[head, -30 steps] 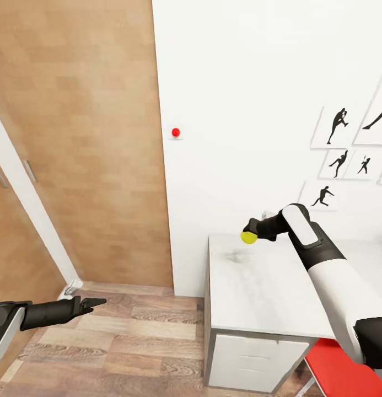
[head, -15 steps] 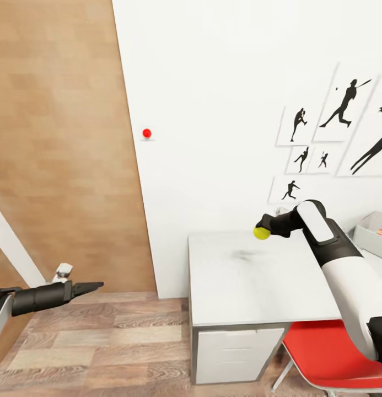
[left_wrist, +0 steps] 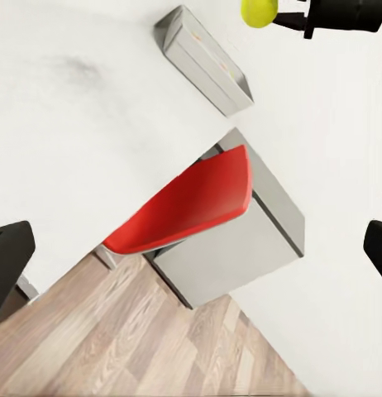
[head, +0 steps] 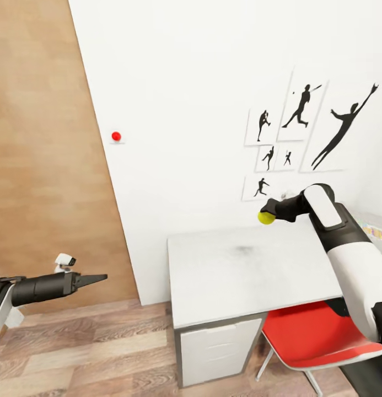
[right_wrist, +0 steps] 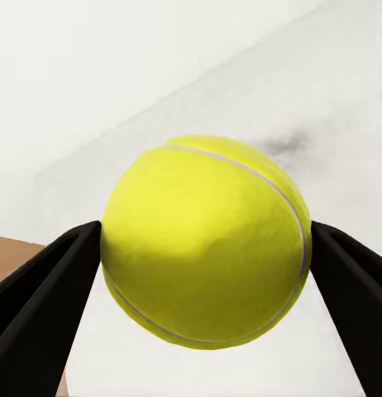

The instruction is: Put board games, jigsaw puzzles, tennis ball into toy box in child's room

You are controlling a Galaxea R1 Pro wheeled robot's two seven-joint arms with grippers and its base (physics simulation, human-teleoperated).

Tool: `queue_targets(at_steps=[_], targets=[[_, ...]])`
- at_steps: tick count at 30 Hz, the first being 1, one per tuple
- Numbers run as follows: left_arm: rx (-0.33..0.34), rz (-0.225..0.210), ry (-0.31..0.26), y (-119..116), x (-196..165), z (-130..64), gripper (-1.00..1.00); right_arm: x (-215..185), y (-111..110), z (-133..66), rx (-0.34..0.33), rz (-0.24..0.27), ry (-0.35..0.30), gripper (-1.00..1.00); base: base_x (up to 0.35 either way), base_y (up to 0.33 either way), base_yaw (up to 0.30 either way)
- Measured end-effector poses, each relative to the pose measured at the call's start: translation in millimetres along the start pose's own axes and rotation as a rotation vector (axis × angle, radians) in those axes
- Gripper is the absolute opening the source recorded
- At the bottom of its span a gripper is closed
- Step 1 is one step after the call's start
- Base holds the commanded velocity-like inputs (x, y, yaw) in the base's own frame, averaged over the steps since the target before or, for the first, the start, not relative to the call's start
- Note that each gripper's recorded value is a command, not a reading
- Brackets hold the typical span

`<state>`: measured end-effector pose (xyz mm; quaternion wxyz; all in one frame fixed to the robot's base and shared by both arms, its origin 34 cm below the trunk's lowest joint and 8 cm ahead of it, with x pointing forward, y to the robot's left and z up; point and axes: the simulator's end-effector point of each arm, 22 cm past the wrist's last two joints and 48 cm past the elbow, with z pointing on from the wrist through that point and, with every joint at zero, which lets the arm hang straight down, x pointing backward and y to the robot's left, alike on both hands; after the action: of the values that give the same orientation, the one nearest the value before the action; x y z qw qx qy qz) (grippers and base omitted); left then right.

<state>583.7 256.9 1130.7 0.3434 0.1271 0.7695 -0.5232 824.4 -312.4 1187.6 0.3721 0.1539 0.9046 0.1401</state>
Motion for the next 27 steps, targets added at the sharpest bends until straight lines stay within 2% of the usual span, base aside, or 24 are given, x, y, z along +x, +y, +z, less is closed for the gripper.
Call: queue_targets(at_steps=[3,13,19,27], targets=[[0.019,0.000,-0.006,-5.4,0.3,6.4,1.00,-8.5,3.1,-6.1,-0.002,-0.007,-0.016,-1.00,0.000,0.000,-0.263],[0.041,0.037,-0.014,-21.3,-4.8,11.1,1.00,-26.2,-26.6,-22.5,0.041,0.002,-0.051,-1.00,0.000,0.000,-0.257],[0.055,0.057,-0.020,-31.2,-7.5,14.2,1.00,-29.8,-28.4,-28.3,0.042,0.004,-0.060,-1.00,0.040,0.000,-0.242],[0.066,0.090,-0.026,-43.7,-12.5,14.6,1.00,-34.8,-31.9,-35.9,0.045,0.007,-0.073,-1.00,0.169,0.000,-0.232]])
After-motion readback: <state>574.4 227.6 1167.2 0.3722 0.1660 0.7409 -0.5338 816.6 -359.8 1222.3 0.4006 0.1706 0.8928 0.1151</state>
